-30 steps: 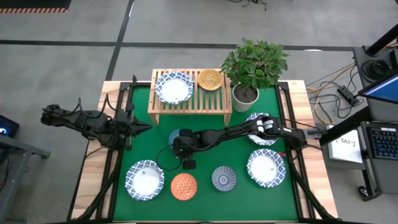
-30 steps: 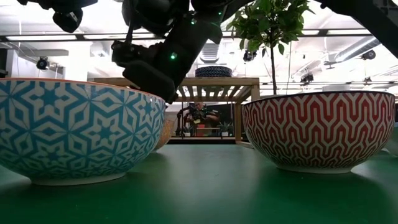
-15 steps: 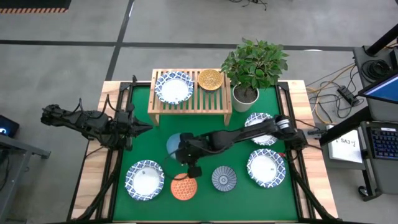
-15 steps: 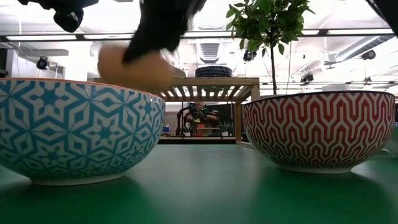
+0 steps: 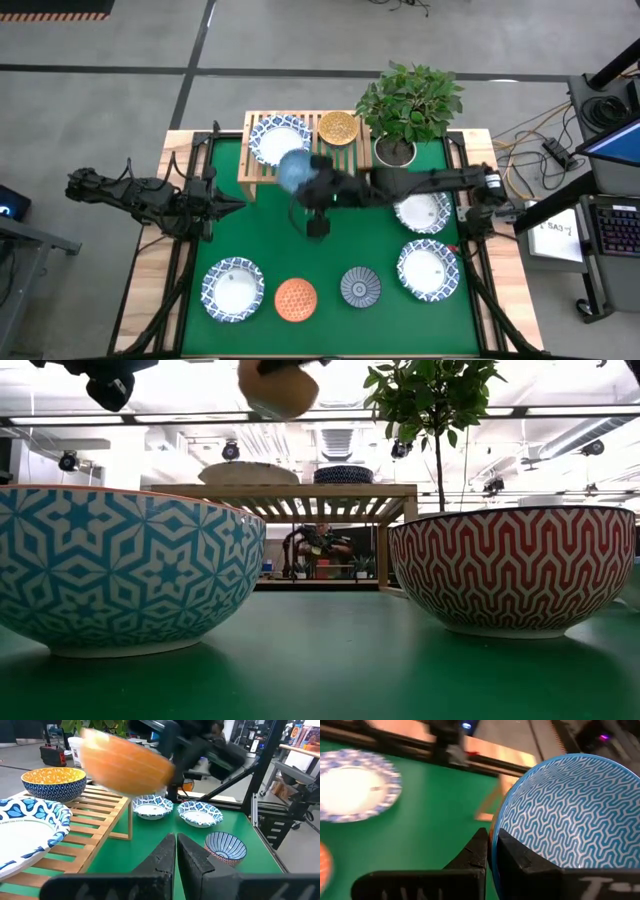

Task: Place and stack bowls onto a shelf
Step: Stack the small light blue bowl on the small yellow bowl on the shelf

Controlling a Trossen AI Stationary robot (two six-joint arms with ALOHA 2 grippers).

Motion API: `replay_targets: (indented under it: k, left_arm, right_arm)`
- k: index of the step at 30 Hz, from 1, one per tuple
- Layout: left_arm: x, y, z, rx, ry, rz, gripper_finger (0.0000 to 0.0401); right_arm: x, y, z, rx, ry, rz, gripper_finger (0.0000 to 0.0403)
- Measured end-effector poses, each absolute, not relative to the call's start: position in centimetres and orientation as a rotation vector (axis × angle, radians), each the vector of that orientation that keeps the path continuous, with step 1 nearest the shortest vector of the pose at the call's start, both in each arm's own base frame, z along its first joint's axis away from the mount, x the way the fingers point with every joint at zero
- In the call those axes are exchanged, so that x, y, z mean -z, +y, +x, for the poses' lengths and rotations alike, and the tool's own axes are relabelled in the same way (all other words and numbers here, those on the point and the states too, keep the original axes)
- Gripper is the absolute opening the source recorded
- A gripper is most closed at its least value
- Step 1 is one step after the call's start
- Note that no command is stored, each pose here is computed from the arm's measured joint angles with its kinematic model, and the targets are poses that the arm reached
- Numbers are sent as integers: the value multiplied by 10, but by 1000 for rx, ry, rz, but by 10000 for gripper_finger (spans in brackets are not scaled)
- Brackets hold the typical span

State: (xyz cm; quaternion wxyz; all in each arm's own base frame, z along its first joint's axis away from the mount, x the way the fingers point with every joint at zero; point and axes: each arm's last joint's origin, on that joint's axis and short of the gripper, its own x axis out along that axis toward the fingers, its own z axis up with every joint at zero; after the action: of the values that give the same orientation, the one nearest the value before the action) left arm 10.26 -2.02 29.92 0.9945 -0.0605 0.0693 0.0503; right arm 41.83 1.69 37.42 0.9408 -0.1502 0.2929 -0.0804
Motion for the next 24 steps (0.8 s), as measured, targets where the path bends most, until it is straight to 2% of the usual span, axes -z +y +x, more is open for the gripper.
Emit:
replay_targets:
  k: [10,24]
  left_arm:
    - [-299,-20,103,-100,139,-112,0]
    - [-299,-20,103,-98,142,-89,0]
  right_arm:
    - [-372,-73,406,361,694,-253,13]
    - [-365,-119,382,501,826,-115,13]
